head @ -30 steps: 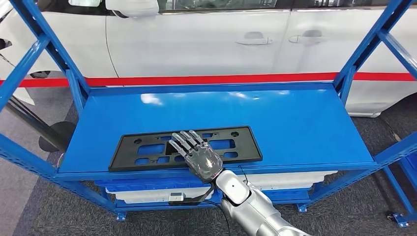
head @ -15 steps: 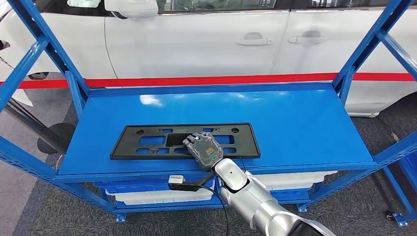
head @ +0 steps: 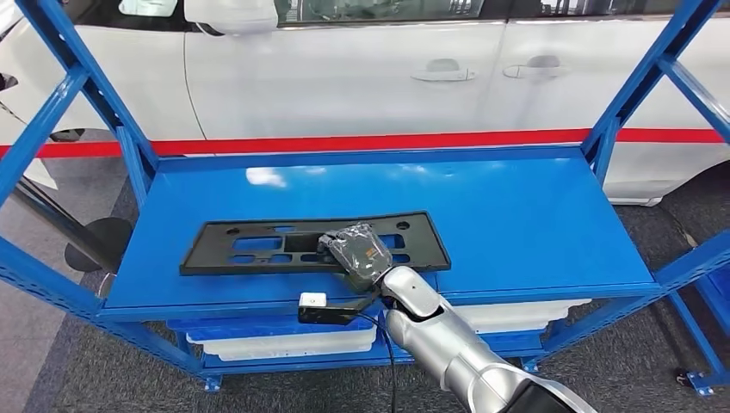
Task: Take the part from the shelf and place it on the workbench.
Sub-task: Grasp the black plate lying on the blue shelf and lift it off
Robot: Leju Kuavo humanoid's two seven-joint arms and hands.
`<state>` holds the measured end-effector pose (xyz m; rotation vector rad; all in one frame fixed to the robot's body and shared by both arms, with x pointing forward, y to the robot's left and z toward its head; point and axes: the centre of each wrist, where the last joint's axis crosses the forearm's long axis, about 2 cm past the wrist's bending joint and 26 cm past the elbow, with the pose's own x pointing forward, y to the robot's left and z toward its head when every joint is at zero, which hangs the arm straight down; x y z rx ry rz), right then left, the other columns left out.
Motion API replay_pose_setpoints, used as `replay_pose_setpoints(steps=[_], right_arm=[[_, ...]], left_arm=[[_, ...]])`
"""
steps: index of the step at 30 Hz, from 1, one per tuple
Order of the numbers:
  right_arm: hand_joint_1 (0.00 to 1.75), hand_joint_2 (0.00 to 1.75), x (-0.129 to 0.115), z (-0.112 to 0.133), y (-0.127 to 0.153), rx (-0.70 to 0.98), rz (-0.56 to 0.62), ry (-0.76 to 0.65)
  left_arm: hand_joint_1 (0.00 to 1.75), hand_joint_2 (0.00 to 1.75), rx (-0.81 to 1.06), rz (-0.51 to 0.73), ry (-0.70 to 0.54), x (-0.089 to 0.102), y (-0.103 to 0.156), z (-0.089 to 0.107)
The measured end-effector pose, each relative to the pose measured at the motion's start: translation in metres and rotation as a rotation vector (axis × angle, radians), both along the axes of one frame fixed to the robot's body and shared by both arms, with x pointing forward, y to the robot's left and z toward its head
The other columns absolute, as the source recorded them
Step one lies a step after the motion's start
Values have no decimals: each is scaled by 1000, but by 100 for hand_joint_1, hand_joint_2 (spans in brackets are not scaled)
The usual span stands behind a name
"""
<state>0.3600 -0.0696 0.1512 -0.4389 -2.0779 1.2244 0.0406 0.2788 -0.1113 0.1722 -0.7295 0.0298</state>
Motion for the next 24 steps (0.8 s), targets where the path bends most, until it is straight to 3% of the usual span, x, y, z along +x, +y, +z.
replay_pose_setpoints(steps=[4, 7, 15, 24], right_arm=[[175, 175, -17, 36, 17, 615, 255, 298], [175, 175, -43, 47, 17, 898, 388, 427], [175, 175, -74, 69, -5, 1168, 548, 450], [175, 175, -88, 55, -23, 1242, 435, 488]], left_arm=[[0, 0, 13, 38, 4, -5, -3, 0], [0, 0, 23, 55, 6, -6, -4, 0], [0, 0, 25, 119, 8, -13, -4, -1], [0, 0, 33, 195, 49, -15, -7, -1]])
